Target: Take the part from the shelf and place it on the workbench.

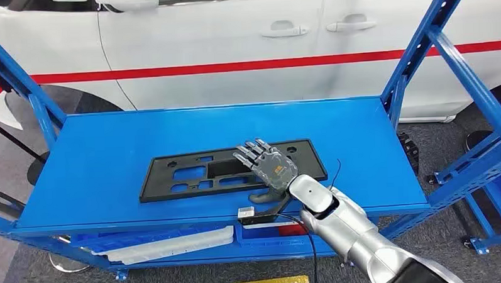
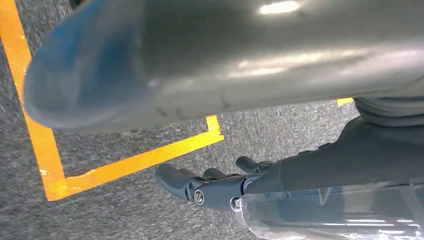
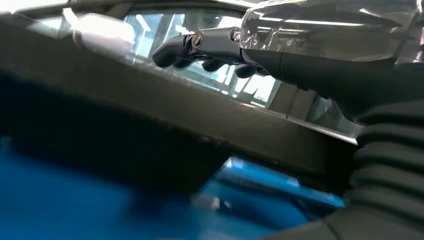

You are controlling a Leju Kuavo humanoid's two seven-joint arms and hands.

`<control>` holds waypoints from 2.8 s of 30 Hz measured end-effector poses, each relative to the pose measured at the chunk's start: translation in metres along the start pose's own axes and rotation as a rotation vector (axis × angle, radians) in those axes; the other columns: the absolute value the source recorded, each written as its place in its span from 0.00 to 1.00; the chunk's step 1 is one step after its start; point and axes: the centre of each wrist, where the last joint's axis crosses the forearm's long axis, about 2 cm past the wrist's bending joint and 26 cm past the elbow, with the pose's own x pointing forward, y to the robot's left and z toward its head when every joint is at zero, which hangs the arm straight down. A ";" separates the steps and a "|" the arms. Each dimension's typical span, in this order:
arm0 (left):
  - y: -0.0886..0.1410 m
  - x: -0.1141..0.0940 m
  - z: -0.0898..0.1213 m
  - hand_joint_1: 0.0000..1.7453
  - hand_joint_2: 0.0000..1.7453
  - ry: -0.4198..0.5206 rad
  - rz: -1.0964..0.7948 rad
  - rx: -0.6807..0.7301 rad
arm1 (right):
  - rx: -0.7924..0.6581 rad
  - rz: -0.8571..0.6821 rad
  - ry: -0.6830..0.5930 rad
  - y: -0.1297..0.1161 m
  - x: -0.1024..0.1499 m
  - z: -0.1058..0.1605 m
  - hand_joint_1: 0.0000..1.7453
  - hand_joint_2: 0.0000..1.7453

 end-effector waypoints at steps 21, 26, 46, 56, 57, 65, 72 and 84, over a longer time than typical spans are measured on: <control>-0.002 0.000 0.000 0.00 0.00 0.004 0.004 -0.005 | 0.045 0.082 -0.017 0.004 -0.001 -0.009 1.00 1.00; -0.002 -0.003 0.001 0.00 0.00 0.004 0.001 -0.006 | -0.055 -0.086 -0.037 0.004 0.008 -0.001 1.00 1.00; -0.004 -0.004 0.001 0.00 0.00 -0.165 0.107 -0.014 | -0.942 -1.684 -0.523 -0.117 -0.067 0.069 1.00 1.00; 0.000 -0.002 0.000 0.00 0.00 -0.176 0.098 0.063 | -0.835 -1.767 -0.508 -0.088 -0.015 0.098 1.00 1.00; 0.001 -0.001 0.000 0.00 0.00 -0.172 0.094 0.071 | -0.828 -1.773 -0.508 -0.087 -0.012 0.100 1.00 1.00; 0.003 0.005 -0.001 0.00 0.00 -0.212 0.069 0.083 | -0.788 -1.768 -0.469 -0.085 -0.002 0.102 1.00 1.00; -0.005 0.014 -0.001 0.00 0.00 -0.219 0.014 0.033 | -0.759 -1.782 -0.402 -0.077 0.006 0.107 1.00 1.00; -0.005 0.019 -0.001 0.00 0.00 -0.139 0.046 0.026 | -0.734 -1.793 -0.365 -0.074 0.007 0.108 1.00 1.00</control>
